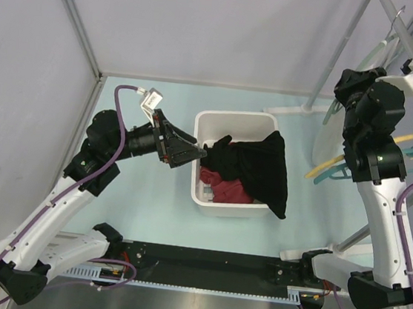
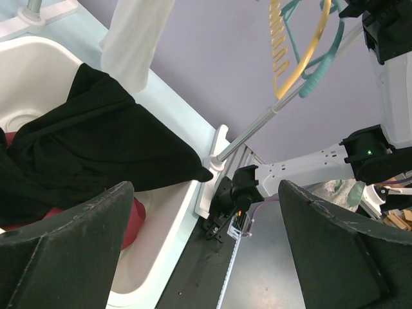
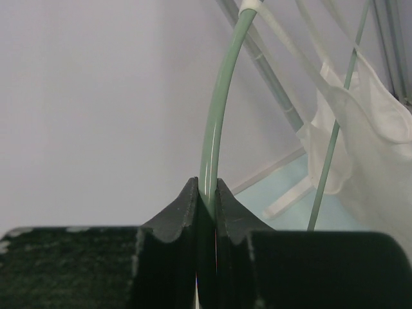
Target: Remove the tank top from the hanger
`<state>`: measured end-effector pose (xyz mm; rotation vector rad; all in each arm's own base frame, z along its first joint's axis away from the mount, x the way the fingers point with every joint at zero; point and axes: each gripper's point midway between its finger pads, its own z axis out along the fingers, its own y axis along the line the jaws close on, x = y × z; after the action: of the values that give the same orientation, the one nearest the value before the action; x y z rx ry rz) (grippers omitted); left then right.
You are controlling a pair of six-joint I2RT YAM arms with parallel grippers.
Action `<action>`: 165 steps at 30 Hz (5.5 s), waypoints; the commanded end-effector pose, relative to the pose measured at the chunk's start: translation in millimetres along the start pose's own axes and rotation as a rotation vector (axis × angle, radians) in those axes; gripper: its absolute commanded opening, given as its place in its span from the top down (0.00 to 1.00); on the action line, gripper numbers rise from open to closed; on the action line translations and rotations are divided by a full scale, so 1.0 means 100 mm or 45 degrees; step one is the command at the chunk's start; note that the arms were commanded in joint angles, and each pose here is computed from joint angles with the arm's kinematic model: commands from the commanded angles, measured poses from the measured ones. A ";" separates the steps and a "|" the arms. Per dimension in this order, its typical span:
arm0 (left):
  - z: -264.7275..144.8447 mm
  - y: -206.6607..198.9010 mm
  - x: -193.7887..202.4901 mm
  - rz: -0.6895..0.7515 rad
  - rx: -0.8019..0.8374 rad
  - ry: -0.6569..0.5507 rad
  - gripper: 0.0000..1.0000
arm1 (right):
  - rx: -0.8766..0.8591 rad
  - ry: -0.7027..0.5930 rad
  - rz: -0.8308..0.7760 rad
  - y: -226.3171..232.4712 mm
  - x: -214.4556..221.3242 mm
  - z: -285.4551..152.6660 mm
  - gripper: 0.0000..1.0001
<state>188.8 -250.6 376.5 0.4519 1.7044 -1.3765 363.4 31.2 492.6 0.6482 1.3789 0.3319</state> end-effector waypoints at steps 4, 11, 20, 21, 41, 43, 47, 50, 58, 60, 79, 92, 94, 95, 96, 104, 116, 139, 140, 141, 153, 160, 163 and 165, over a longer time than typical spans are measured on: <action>-0.05 -0.06 -0.02 -0.001 0.015 -0.027 0.01 | -0.230 -0.124 0.058 0.40 -0.45 -0.20 1.00; -0.04 -0.04 -0.01 -0.004 0.009 -0.023 0.01 | -0.398 -0.073 0.011 0.58 -0.43 -0.37 1.00; -0.01 0.00 -0.02 0.015 0.002 -0.020 0.01 | -0.605 0.154 -0.149 0.66 -0.12 -0.76 1.00; 0.00 -0.02 -0.04 0.023 0.006 -0.025 0.01 | -0.630 0.207 -0.168 0.65 -0.05 -0.83 1.00; 0.00 -1.00 -1.08 0.467 0.164 -0.383 0.02 | -1.561 0.584 0.038 1.52 -0.47 -2.53 1.00; -0.08 -1.04 -1.21 0.509 0.126 -0.449 0.01 | -1.630 0.636 0.096 1.58 -0.52 -2.65 1.00; -0.18 -1.13 -1.40 0.533 0.084 -0.502 0.01 | -1.718 0.634 0.139 1.64 -0.60 -2.75 1.00; -0.19 -1.14 -1.44 0.515 0.070 -0.502 0.01 | -1.718 0.655 0.145 1.62 -0.55 -2.76 1.00; -0.01 -1.14 -1.59 0.504 0.059 -0.481 0.01 | -1.726 0.844 0.184 1.45 -0.16 -2.75 1.00; 0.09 -1.08 -1.58 0.499 0.046 -0.454 0.01 | -1.723 0.877 0.180 1.40 -0.09 -2.78 1.00; 0.54 -0.67 -1.49 0.480 -0.044 -0.334 0.59 | -1.676 1.044 0.176 1.10 0.24 -2.93 1.00; 0.18 -0.12 -1.84 0.513 -0.484 -0.459 1.00 | -1.531 1.095 0.002 0.75 0.56 -2.97 1.00; 0.18 0.08 -1.86 0.486 -0.562 -0.428 1.00 | -1.542 1.089 -0.015 0.71 0.54 -3.05 1.00; 0.16 0.19 -1.90 0.465 -0.592 -0.426 1.00 | -1.549 1.084 -0.022 0.70 0.52 -3.08 1.00; 0.17 0.22 -1.90 0.457 -0.592 -0.417 1.00 | -1.544 1.090 -0.023 0.68 0.51 -3.12 1.00; 0.29 0.64 -1.92 0.389 -0.642 -0.388 1.00 | -1.566 1.010 -0.056 0.63 0.38 -3.31 1.00; 0.77 0.76 -1.55 0.224 -0.377 -0.131 0.81 | -1.391 0.663 -0.048 0.65 0.13 -2.99 1.00; 0.48 -0.73 -1.65 -0.168 0.294 -0.473 0.03 | -1.600 0.588 0.002 1.04 0.40 -2.41 1.00; 0.52 -0.73 -1.64 -0.203 0.307 -0.472 0.03 | -1.604 0.592 0.008 1.04 0.43 -2.41 1.00; 0.57 -0.75 -1.63 -0.230 0.332 -0.464 0.04 | -1.606 0.593 0.012 1.05 0.44 -2.41 1.00; 0.97 -0.70 -1.64 -0.440 0.372 -0.435 0.09 | -1.678 0.673 -0.013 1.10 0.66 -2.63 1.00; 1.13 -0.66 -1.62 -0.397 0.424 -0.407 0.66 | -1.632 0.741 -0.042 1.06 0.84 -2.61 1.00; 1.30 -0.55 -1.68 -0.262 0.382 -0.416 0.91 | -1.469 0.712 -0.076 0.98 0.90 -2.40 0.93; 1.42 -0.41 -1.70 -0.212 0.323 -0.385 1.00 | -1.318 0.682 -0.118 0.88 0.93 -2.21 0.74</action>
<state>271.9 -346.2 547.5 0.0034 1.4298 -2.0142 154.3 227.7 443.3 -0.5886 1.4823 1.2612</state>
